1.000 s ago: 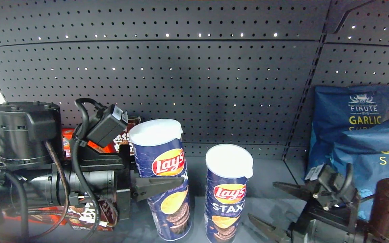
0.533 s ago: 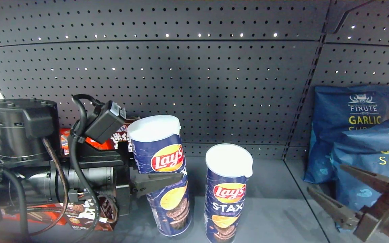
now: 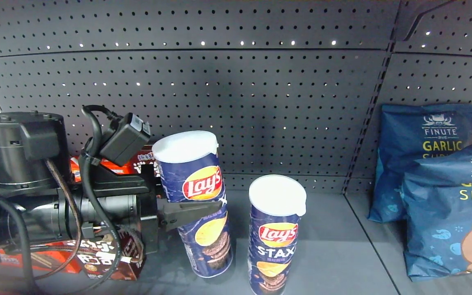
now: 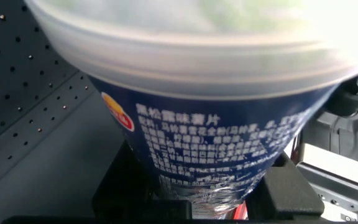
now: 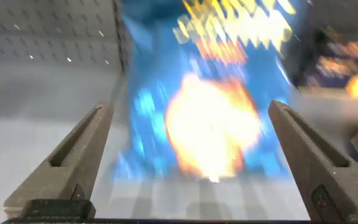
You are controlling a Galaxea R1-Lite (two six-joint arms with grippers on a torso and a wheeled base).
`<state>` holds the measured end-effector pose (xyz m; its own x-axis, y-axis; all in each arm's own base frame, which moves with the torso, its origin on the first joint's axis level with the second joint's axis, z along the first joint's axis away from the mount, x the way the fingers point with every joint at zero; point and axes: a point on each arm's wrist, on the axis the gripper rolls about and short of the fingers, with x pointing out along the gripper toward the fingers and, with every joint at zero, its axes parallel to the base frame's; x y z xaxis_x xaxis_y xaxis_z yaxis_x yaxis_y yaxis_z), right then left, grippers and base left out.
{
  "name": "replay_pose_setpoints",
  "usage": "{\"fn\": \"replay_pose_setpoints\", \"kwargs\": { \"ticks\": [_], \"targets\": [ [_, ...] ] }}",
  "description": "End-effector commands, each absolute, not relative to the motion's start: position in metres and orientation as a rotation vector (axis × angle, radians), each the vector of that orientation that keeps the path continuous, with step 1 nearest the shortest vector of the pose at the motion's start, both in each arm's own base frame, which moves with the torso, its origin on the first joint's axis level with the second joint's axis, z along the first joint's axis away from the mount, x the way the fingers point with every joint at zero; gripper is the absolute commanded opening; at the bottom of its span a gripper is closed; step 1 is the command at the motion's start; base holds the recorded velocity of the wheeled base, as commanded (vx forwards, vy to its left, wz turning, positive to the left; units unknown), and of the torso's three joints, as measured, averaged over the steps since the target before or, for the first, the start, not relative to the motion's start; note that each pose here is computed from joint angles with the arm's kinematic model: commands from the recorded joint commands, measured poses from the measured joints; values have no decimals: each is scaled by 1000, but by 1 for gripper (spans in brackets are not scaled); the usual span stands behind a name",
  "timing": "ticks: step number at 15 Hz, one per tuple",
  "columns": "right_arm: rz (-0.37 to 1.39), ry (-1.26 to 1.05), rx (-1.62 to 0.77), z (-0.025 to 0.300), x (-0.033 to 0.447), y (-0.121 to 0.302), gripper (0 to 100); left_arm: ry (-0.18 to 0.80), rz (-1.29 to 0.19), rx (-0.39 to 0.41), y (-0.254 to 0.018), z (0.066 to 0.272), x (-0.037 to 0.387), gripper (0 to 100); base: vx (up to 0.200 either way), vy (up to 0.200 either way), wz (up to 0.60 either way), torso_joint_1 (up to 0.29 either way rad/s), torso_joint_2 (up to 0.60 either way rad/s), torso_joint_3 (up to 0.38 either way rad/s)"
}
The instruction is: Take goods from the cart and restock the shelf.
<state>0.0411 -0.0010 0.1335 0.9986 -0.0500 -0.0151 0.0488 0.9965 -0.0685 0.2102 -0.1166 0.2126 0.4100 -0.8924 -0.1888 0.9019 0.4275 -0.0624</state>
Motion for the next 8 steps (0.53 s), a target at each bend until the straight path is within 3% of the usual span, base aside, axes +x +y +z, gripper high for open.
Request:
{"fn": "replay_pose_setpoints", "kwargs": {
  "ticks": [1, 3, 6, 8],
  "targets": [
    [-146, 17, -19, 82, -18, -1, 100, 183, -1122, 56, -114, 217, 206, 0, 0, 0, 0, 0, 0, 0],
    [-170, 23, -33, 83, -17, -2, 100, 175, -1122, 57, -112, 219, 201, 0, 0, 0, 0, 0, 0, 0],
    [88, -33, -50, 79, -23, 2, 100, 192, -1106, 57, -110, 214, 198, 0, 0, 0, 0, 0, 0, 0],
    [69, -6, -34, 76, -23, 1, 100, 215, -1110, 55, -109, 208, 196, 0, 0, 0, 0, 0, 0, 0]
  ]
}}
